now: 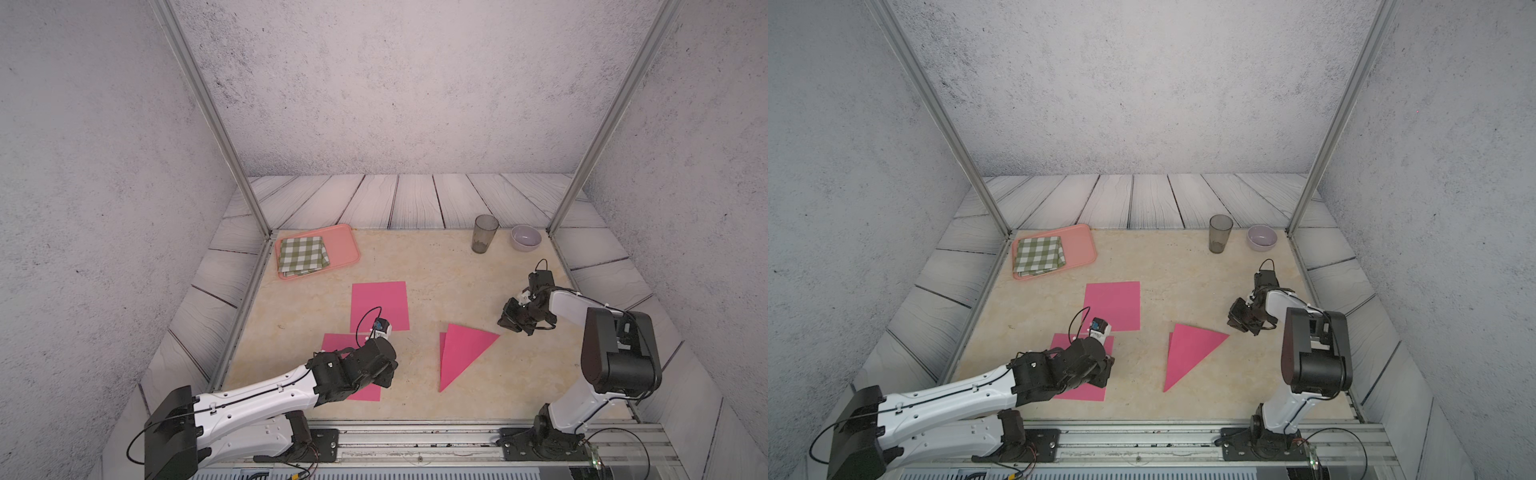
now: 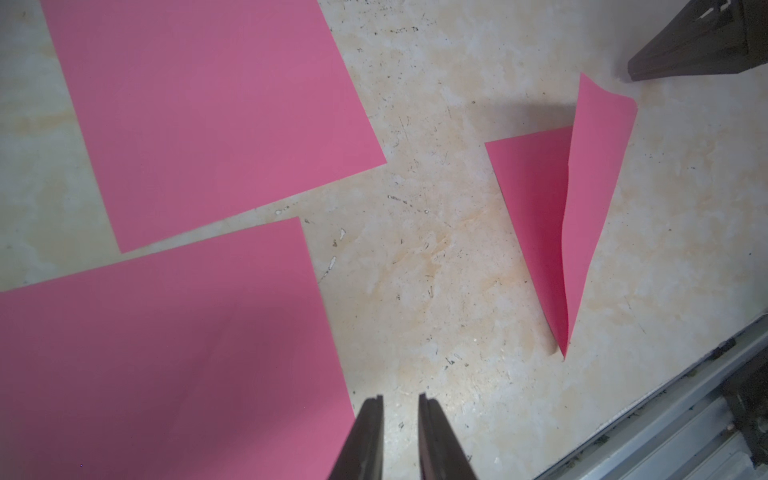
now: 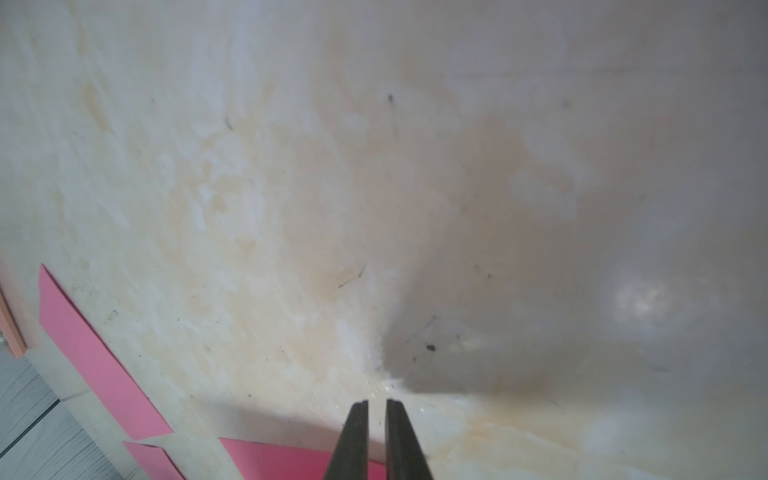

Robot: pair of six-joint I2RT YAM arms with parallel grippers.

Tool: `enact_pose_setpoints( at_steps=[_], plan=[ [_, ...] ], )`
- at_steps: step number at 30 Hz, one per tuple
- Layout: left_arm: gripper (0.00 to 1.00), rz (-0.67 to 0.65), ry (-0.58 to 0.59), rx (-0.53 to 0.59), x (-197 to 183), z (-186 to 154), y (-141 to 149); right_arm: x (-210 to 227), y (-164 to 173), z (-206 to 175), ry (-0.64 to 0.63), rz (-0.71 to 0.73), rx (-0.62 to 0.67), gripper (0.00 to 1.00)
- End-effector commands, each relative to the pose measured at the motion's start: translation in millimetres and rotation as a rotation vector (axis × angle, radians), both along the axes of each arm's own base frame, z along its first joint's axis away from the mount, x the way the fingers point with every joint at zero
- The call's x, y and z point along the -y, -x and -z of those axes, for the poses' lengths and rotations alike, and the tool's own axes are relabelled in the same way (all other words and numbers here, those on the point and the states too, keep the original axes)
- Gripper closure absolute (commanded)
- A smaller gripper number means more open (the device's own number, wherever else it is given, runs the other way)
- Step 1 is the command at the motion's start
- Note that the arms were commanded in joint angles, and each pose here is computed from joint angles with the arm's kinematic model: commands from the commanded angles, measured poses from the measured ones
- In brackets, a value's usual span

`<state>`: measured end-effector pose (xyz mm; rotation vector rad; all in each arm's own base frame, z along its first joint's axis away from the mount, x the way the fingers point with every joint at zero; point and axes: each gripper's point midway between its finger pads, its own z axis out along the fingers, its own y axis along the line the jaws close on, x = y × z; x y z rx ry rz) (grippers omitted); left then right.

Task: Fold the square paper diagonally
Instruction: Move the paper to the center of the board.

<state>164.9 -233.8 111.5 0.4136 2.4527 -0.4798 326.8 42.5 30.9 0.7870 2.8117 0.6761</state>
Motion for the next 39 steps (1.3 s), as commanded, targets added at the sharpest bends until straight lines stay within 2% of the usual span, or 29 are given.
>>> enact_pose_setpoints(
  at_steps=[1, 5, 11, 15, 18, 25, 29, 34, 39],
  plan=[
    [0.76, 0.016, 0.042, -0.024, 5.8, -1.1, 3.8, -4.6, 2.3, -38.3, -0.006, -0.032, 0.085, 0.83],
    [0.74, 0.075, 0.075, -0.042, 24.6, -2.9, 6.1, -1.3, 25.0, -66.4, 0.03, -0.022, 0.102, 0.82],
    [0.76, 0.012, 0.01, -0.035, 21.7, -2.8, -5.7, -34.0, 65.0, -89.7, 0.031, -0.115, 0.112, 0.75],
    [0.76, -0.027, 0.014, -0.012, 16.3, -4.6, -12.1, -71.9, 94.1, -87.2, 0.044, -0.217, 0.108, 0.72],
    [0.75, -0.089, -0.018, 0.0, -2.3, -5.6, -16.8, -98.8, 108.4, -73.9, -0.002, -0.263, 0.109, 0.71],
    [0.59, -0.272, -0.044, 0.006, -60.4, -1.3, -16.5, -118.4, 99.9, -31.7, -0.068, -0.287, 0.067, 0.71],
    [0.47, -0.351, -0.033, -0.003, -84.3, 2.9, -11.4, -120.6, 92.6, -8.2, -0.051, -0.301, 0.029, 0.71],
    [0.3, -0.404, -0.01, -0.019, -99.5, 7.8, -6.5, -118.5, 80.0, 13.0, -0.009, -0.295, 0.005, 0.71],
    [0.22, -0.411, -0.016, -0.044, -101.7, 11.8, -4.0, -113.2, 66.7, 29.4, 0.025, -0.292, -0.026, 0.72]
  ],
)
